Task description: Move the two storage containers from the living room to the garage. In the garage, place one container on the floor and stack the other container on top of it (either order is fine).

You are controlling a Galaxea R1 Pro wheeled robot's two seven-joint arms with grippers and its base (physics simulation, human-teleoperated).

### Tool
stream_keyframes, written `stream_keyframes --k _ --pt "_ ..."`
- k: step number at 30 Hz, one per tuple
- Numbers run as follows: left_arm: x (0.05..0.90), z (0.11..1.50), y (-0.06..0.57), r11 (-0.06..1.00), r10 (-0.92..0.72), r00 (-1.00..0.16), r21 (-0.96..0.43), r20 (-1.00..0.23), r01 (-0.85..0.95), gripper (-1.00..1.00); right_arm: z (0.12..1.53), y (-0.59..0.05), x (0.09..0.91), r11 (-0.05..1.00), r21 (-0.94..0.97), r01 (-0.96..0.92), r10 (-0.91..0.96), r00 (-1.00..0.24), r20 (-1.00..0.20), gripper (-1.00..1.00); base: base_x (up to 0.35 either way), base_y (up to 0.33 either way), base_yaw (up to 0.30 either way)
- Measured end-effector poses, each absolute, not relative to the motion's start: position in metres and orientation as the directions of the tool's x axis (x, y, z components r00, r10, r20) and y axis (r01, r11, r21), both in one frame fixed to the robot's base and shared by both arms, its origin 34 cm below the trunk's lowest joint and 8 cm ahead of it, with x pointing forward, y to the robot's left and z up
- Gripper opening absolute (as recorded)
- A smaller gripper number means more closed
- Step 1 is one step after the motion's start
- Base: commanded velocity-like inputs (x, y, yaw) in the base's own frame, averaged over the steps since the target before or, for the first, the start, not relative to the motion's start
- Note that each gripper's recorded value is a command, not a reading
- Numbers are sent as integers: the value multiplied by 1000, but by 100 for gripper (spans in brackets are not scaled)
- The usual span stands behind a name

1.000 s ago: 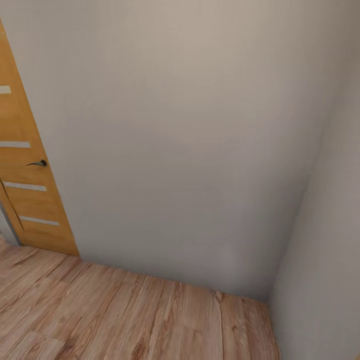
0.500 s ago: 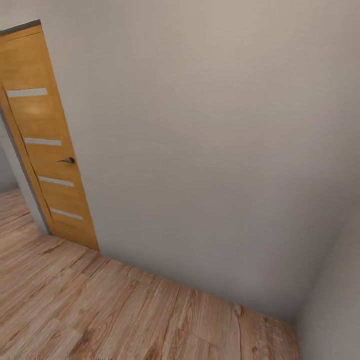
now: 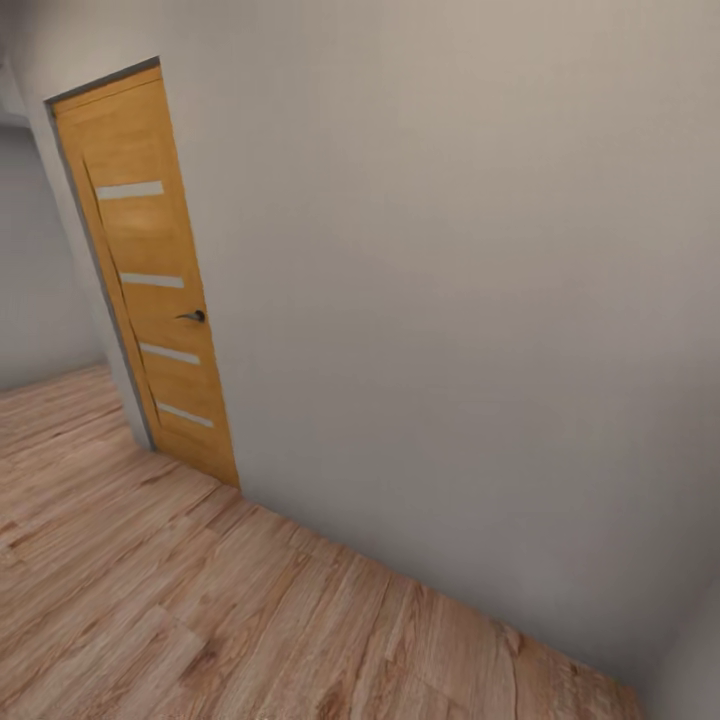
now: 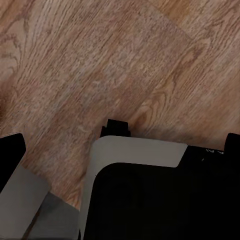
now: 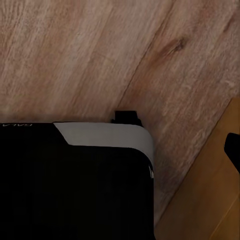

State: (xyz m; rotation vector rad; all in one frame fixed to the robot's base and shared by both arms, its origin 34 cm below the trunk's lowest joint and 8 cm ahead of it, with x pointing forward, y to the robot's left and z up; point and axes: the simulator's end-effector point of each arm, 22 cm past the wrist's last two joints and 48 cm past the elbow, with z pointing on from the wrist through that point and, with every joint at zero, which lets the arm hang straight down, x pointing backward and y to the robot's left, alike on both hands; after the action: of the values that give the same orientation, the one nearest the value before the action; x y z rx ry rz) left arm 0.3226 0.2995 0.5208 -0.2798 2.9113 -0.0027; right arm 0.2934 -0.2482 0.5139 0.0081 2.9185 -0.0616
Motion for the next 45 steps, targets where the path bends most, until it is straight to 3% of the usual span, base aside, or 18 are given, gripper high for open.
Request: stream_keyframes --k 8,45 --pt "322 521 300 982 -190 -958 -23 -214 -190 100 514 -248 294 999 -41 10 0 -975 -222 100 48 0 271" --pt "322 521 300 982 -188 -959 -22 -214 -188 100 514 -247 294 999 -40 9 0 -975 -223 100 300 0 271"
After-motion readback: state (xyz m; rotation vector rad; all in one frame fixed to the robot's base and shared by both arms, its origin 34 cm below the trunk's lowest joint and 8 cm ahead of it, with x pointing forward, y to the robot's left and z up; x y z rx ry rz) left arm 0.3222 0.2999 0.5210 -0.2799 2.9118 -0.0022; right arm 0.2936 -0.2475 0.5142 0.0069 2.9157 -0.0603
